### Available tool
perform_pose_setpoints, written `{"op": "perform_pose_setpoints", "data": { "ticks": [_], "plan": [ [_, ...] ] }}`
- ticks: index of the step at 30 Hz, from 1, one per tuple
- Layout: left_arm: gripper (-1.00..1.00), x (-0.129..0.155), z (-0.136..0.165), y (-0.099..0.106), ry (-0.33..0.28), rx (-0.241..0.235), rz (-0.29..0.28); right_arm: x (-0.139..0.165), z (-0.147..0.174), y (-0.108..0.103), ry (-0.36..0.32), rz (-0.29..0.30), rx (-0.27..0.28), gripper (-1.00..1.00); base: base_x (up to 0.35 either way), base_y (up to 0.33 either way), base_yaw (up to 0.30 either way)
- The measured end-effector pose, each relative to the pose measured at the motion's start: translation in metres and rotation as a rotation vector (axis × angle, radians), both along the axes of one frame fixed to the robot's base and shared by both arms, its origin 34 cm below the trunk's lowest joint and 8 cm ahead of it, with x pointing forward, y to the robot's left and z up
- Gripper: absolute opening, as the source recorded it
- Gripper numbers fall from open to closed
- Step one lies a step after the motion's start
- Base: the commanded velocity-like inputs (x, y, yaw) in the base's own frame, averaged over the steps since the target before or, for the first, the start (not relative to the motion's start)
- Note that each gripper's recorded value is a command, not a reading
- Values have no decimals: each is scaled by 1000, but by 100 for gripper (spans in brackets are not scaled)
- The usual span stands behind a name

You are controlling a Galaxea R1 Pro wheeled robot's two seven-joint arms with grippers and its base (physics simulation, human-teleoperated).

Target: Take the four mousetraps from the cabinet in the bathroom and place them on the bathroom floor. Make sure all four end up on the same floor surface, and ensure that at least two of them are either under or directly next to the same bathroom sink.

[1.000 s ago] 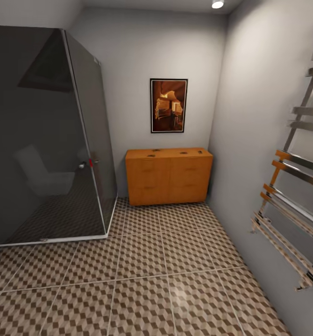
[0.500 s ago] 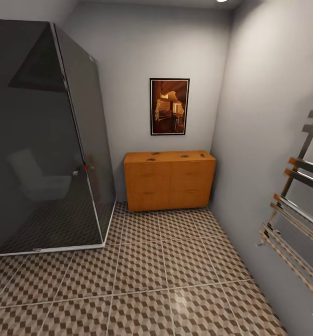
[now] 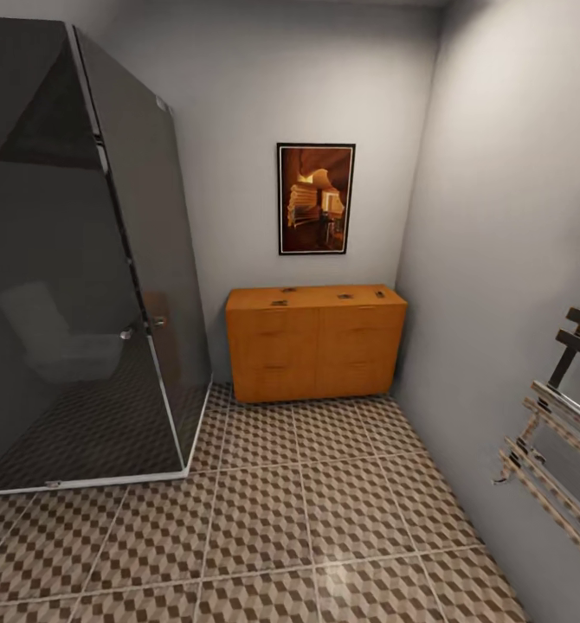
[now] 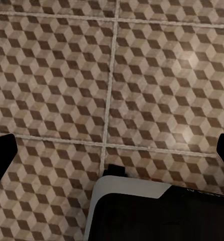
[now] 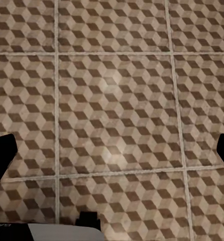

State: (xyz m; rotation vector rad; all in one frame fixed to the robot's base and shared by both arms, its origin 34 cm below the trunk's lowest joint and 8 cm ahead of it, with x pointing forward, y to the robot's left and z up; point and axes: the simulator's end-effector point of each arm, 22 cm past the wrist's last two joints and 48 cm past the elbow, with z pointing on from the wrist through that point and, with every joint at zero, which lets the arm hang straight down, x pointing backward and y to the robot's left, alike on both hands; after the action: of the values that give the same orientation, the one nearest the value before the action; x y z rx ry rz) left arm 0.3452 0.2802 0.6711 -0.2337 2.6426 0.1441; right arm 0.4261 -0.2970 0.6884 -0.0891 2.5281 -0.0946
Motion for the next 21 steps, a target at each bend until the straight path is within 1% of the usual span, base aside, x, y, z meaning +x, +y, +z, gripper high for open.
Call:
{"op": "perform_pose_setpoints", "data": {
  "ticks": [21],
  "plan": [
    [100, 0, 0, 0, 0, 0, 0, 0, 0, 0, 0, 0, 0, 100, 325, 0, 0]
  ]
}}
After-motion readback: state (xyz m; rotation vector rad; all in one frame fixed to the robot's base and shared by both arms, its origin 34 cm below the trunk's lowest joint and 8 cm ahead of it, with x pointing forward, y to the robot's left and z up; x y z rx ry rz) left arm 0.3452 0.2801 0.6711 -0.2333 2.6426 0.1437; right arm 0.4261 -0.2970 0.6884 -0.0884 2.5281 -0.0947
